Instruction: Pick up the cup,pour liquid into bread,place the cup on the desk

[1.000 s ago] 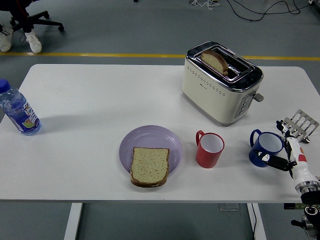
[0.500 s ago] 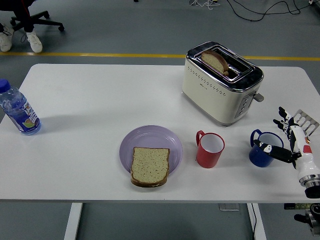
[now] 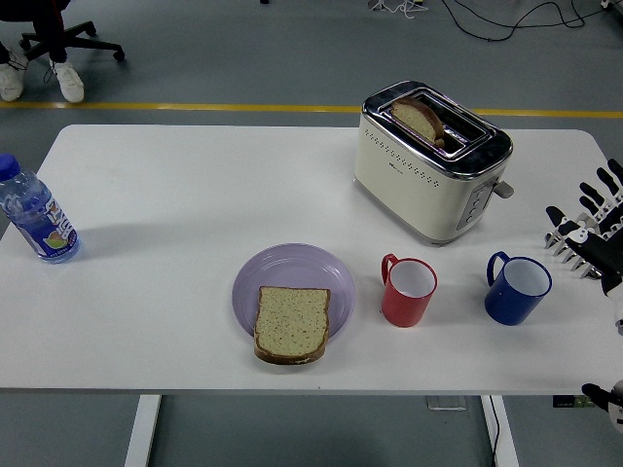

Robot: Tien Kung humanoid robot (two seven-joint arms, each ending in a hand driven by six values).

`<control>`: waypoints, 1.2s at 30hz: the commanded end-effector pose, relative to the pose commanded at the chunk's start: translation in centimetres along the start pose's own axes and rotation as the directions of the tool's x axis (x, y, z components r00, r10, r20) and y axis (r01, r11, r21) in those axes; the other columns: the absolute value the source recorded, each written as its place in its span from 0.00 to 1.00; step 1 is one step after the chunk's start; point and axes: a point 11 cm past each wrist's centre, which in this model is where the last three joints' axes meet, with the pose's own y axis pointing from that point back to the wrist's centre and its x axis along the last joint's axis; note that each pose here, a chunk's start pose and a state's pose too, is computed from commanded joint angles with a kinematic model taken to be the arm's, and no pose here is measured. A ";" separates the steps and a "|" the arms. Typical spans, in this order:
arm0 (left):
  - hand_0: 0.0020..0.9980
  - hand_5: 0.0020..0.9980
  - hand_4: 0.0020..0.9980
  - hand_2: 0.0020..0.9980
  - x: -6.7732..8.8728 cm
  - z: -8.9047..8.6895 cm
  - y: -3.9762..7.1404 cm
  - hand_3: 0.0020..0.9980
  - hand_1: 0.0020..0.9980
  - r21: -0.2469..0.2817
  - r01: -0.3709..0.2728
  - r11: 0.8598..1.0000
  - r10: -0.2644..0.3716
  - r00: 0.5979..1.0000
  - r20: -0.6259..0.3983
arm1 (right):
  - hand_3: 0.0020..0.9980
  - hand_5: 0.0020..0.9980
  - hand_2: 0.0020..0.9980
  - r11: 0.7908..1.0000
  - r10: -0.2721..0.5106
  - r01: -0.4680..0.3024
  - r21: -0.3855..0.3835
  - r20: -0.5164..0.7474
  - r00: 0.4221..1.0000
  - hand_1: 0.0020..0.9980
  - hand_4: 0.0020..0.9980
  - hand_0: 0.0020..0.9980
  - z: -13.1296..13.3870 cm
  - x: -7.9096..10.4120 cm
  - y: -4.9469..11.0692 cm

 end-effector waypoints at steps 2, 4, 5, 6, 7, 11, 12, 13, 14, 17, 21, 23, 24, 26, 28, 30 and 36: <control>0.62 0.99 0.37 0.61 0.0 0.0 0.0 0.55 0.58 0.000 0.000 1.000 0.000 1.000 0.001 | 0.64 0.19 0.67 0.997 0.069 -0.066 -0.032 0.078 0.995 0.62 0.80 0.68 0.0 1.0 -0.2; 0.62 0.99 0.37 0.61 0.0 0.0 0.0 0.55 0.58 0.001 0.001 1.000 -0.001 1.000 0.003 | 0.64 0.19 0.67 0.986 0.153 -0.141 -0.090 0.142 0.978 0.62 0.80 0.68 0.5 2.2 -0.2; 0.62 0.99 0.37 0.61 0.0 0.0 0.0 0.55 0.58 0.001 0.001 1.000 -0.001 1.000 0.004 | 0.57 0.08 0.59 0.982 0.171 -0.153 -0.111 0.172 0.970 0.52 0.64 0.59 0.7 2.4 -0.2; 0.62 0.99 0.37 0.61 0.0 0.0 0.0 0.55 0.58 0.002 0.001 1.000 -0.001 1.000 0.002 | 0.57 0.08 0.59 0.975 0.199 -0.170 -0.146 0.214 0.956 0.52 0.64 0.59 0.9 3.0 -0.2; 0.62 0.99 0.37 0.61 0.0 -0.1 0.0 0.55 0.58 0.002 0.001 1.000 -0.001 1.000 0.001 | 0.57 0.08 0.59 0.969 0.216 -0.177 -0.170 0.250 0.944 0.52 0.64 0.59 1.1 3.4 -0.2; 0.62 0.99 0.37 0.61 0.0 -0.2 0.0 0.56 0.58 0.004 0.000 1.000 0.000 1.000 0.003 | 0.57 0.09 0.59 0.955 0.245 -0.149 -0.256 0.398 0.884 0.52 0.66 0.58 1.7 4.1 -0.2; 0.62 0.99 0.37 0.61 0.0 -0.2 0.0 0.56 0.58 0.005 0.000 1.000 0.000 1.000 0.004 | 0.57 0.09 0.59 0.953 0.239 -0.127 -0.274 0.428 0.872 0.52 0.66 0.58 1.8 4.2 -0.2; 0.62 0.99 0.37 0.61 0.0 -0.2 0.0 0.56 0.58 0.005 0.000 1.000 0.000 1.000 0.005 | 0.57 0.09 0.59 0.951 0.236 -0.109 -0.291 0.451 0.861 0.52 0.66 0.58 1.9 4.3 -0.3; 0.62 0.99 0.37 0.61 0.0 -0.2 0.0 0.56 0.58 0.006 0.001 1.000 -0.001 1.000 0.007 | 0.57 0.09 0.59 0.948 0.236 -0.096 -0.303 0.470 0.851 0.52 0.66 0.58 2.0 4.4 -0.3; 0.62 0.99 0.37 0.61 -0.1 -0.3 0.0 0.56 0.58 0.008 0.001 1.000 -0.001 1.000 0.009 | 0.58 0.05 0.59 0.942 0.246 -0.080 -0.326 0.510 0.824 0.52 0.63 0.58 2.3 4.8 -0.4; 0.62 0.99 0.37 0.61 -0.1 -0.4 0.0 0.56 0.58 0.010 0.001 1.000 -0.001 1.000 0.009 | 0.58 0.05 0.59 0.930 0.268 -0.069 -0.361 0.536 0.801 0.52 0.63 0.58 2.8 5.6 -0.4; 0.62 0.99 0.37 0.61 -0.1 -0.5 0.0 0.56 0.58 0.010 0.001 1.000 -0.001 1.000 0.010 | 0.58 0.04 0.60 0.926 0.272 -0.064 -0.371 0.541 0.796 0.52 0.62 0.58 3.1 5.7 -0.4; 0.62 0.99 0.37 0.61 -0.1 -0.5 0.0 0.56 0.58 0.011 0.001 1.000 -0.001 1.000 0.010 | 0.58 0.04 0.60 0.925 0.275 -0.063 -0.375 0.544 0.793 0.52 0.62 0.58 3.2 5.9 -0.4; 0.62 0.99 0.37 0.61 -0.1 -0.5 0.0 0.56 0.58 0.011 0.001 1.000 -0.002 1.000 0.009 | 0.58 0.04 0.60 0.923 0.280 -0.066 -0.378 0.546 0.790 0.52 0.62 0.58 3.4 6.0 -0.4; 0.62 0.99 0.37 0.61 -0.1 -0.6 0.0 0.56 0.58 0.013 0.002 1.000 -0.002 1.000 0.009 | 0.58 0.04 0.60 0.922 0.280 -0.065 -0.382 0.541 0.793 0.52 0.62 0.58 3.7 6.0 -0.4; 0.62 0.99 0.37 0.61 -0.2 -0.7 0.0 0.55 0.58 0.013 0.002 1.000 -0.002 1.000 0.010 | 0.58 0.04 0.60 0.921 0.280 -0.064 -0.385 0.538 0.795 0.52 0.62 0.58 3.9 6.0 -0.4; 0.62 0.99 0.37 0.62 -0.2 -0.6 0.0 0.56 0.58 0.012 0.004 1.000 -0.004 1.000 0.008 | 0.58 0.03 0.60 0.925 0.263 -0.038 -0.377 0.567 0.780 0.52 0.62 0.58 4.4 6.0 -0.5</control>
